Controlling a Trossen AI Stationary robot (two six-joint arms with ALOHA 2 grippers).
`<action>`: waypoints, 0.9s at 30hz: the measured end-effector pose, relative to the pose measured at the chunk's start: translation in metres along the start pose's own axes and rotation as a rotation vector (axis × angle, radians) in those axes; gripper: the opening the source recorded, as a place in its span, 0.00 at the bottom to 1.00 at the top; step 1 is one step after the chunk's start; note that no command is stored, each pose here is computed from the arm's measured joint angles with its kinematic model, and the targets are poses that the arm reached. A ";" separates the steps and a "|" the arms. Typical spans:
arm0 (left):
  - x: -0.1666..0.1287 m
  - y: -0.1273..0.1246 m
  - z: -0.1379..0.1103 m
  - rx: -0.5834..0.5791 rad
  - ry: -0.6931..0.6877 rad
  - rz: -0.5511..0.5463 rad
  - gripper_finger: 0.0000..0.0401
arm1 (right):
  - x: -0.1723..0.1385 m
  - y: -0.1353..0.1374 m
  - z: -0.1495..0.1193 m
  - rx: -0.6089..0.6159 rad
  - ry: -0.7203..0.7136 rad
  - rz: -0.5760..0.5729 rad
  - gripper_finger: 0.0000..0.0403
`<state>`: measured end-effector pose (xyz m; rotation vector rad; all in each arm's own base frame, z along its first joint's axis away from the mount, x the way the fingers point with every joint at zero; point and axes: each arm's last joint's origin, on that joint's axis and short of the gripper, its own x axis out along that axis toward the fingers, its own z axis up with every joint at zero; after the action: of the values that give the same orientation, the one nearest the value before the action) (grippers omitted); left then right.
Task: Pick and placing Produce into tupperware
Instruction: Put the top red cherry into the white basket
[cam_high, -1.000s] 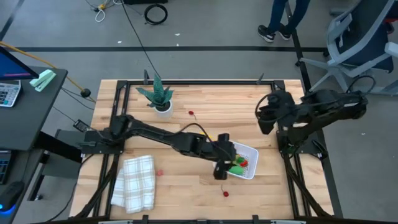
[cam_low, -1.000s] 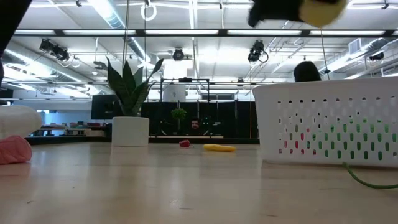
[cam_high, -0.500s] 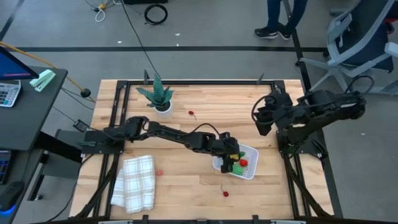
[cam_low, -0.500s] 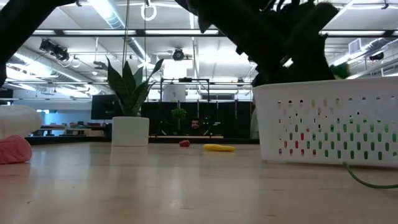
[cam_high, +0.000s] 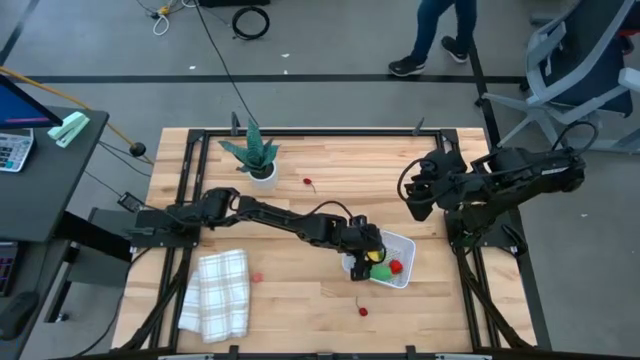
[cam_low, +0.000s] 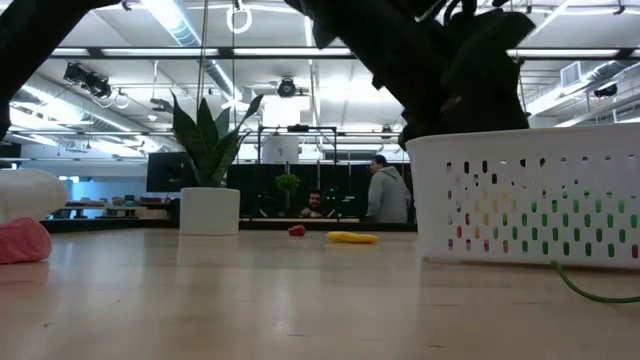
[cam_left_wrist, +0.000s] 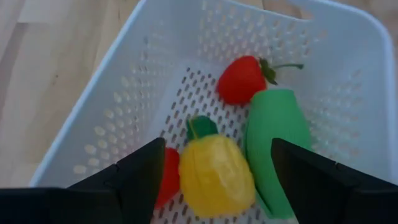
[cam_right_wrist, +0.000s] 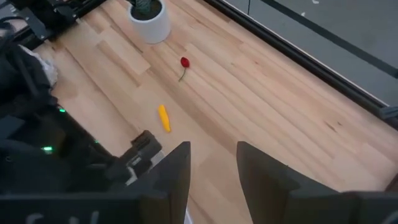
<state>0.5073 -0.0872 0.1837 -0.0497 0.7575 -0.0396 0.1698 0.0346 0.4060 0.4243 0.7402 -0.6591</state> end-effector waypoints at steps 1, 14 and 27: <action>-0.004 -0.002 0.003 0.009 0.006 -0.002 0.75 | 0.000 0.000 0.000 0.000 0.001 0.000 0.34; -0.129 0.041 0.057 0.286 0.411 0.276 0.74 | 0.000 0.000 -0.001 -0.005 0.025 0.012 0.34; -0.112 0.153 0.001 0.330 0.804 0.233 0.71 | 0.000 0.000 -0.001 -0.027 0.027 0.010 0.34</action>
<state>0.4298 0.0717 0.2519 0.3906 1.5459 0.0415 0.1690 0.0351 0.4052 0.4127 0.7715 -0.6346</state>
